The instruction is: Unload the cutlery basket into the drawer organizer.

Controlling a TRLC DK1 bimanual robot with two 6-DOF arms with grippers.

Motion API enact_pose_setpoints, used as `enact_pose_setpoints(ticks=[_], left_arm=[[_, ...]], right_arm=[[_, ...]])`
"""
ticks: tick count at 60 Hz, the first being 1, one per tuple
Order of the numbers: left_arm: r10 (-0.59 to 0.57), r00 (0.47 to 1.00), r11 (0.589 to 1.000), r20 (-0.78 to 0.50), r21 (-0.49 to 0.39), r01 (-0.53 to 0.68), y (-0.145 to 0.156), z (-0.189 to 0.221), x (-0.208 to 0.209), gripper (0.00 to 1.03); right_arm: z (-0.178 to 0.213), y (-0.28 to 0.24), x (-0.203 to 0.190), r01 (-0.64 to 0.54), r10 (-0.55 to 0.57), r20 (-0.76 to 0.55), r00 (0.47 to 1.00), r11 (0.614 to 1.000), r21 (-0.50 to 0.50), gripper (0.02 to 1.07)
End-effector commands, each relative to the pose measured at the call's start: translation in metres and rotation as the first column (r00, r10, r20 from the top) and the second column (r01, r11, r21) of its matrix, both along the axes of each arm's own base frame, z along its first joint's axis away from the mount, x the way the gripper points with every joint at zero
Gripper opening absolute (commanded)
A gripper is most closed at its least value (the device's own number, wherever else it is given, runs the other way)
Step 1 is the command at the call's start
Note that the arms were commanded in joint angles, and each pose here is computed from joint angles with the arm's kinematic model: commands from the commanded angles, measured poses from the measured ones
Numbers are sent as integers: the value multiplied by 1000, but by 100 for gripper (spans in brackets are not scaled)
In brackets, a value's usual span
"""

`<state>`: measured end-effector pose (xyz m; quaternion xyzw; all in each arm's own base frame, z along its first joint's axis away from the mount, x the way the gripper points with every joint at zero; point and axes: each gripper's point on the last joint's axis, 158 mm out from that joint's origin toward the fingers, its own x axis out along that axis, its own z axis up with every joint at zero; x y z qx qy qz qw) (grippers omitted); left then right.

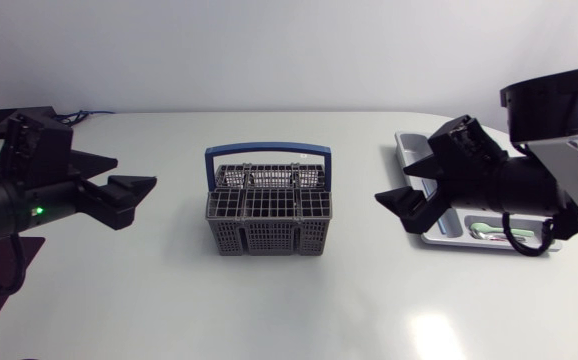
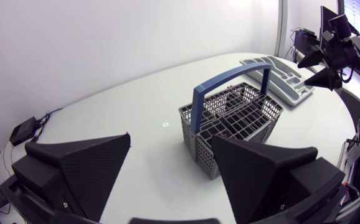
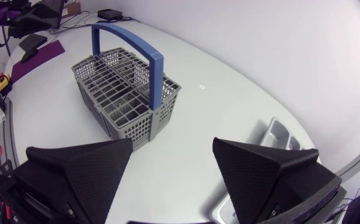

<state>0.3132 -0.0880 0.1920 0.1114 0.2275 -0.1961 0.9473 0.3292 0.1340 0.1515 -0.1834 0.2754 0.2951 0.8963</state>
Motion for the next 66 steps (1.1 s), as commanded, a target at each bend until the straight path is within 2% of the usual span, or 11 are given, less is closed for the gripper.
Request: enact_pose_setpoints(ticks=[1, 12, 21, 24, 36, 49, 60, 66], left_arm=[[13, 1000, 1000, 5, -22, -12, 5, -1, -11, 99], [56, 997, 998, 57, -33, -54, 19, 16, -25, 99], [92, 993, 995, 77, -35, -89, 31, 20, -32, 99], [106, 990, 994, 93, -36, -103, 35, 23, -36, 99], [135, 982, 991, 133, -43, -130, 44, 33, -47, 99], [157, 977, 987, 143, -58, -150, 48, 31, -56, 99], [193, 964, 981, 181, -66, -184, 57, 34, -62, 99], [217, 944, 976, 248, -80, -204, 63, 43, -68, 99]], right_arm=[[-3, -15, -7, 42, -42, 2, 999, 999, -4, 103], [19, -46, -9, 124, -124, 84, 989, 992, 6, 103], [24, -62, -16, 160, -156, 121, 980, 987, -24, 103], [33, -76, -18, 213, -207, 163, 965, 977, -23, 103], [43, -101, -28, 301, -294, 211, 932, 954, -4, 103], [48, -120, -31, 399, -407, 229, 884, 913, 84, 103], [56, -130, -44, 428, -440, 301, 846, 897, 108, 103], [65, -136, -53, 448, -459, 358, 813, 886, 119, 103]])
